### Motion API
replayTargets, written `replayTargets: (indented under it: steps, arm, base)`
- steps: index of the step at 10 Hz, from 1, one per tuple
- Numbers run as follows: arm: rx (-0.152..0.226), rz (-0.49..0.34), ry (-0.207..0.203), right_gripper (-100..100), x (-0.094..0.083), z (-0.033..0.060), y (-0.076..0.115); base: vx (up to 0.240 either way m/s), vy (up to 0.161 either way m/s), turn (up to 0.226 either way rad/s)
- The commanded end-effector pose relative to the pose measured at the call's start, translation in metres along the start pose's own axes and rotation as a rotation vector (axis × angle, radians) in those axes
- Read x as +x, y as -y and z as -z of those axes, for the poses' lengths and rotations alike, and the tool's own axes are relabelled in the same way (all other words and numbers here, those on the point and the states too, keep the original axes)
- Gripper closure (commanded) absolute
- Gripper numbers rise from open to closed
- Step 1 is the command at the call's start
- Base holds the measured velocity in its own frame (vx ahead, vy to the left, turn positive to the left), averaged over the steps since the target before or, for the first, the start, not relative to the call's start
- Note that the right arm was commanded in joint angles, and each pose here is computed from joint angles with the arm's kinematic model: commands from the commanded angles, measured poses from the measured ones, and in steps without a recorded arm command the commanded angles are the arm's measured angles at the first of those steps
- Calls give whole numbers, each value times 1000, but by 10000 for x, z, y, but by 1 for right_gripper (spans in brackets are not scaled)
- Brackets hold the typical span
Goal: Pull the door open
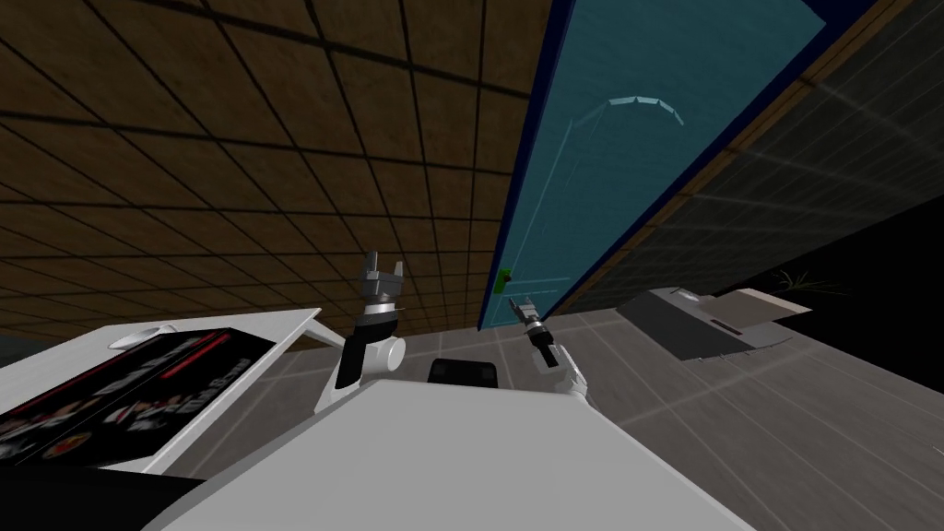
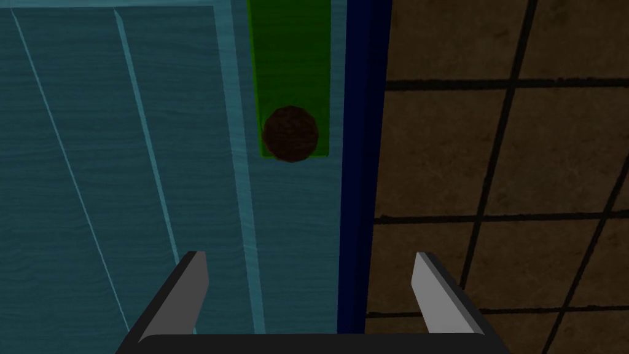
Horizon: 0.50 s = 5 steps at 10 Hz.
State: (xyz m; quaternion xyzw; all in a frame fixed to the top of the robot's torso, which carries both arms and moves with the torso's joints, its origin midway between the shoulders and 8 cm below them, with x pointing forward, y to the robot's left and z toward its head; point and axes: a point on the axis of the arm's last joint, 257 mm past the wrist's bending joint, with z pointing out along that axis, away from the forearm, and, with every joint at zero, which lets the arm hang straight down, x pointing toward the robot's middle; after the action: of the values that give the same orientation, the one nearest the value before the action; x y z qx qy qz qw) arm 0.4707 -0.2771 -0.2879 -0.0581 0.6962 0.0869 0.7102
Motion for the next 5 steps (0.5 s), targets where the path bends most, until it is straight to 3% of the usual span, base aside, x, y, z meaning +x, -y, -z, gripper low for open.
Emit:
replayTargets:
  steps: [1, 2, 3, 5]
  arm:
    - [1, 34, -21, -100, 70, -19, 58]
    - [0, 22, -13, -100, 46, -8, 28]
    - [27, 29, -13, -100, 43, -38, 127]
    - [84, 35, -10, -100, 31, -91, 325]
  base:
    - [197, -30, 1]
    - [85, -12, 5]
    - [37, -5, 216]
    - [44, -18, 329]
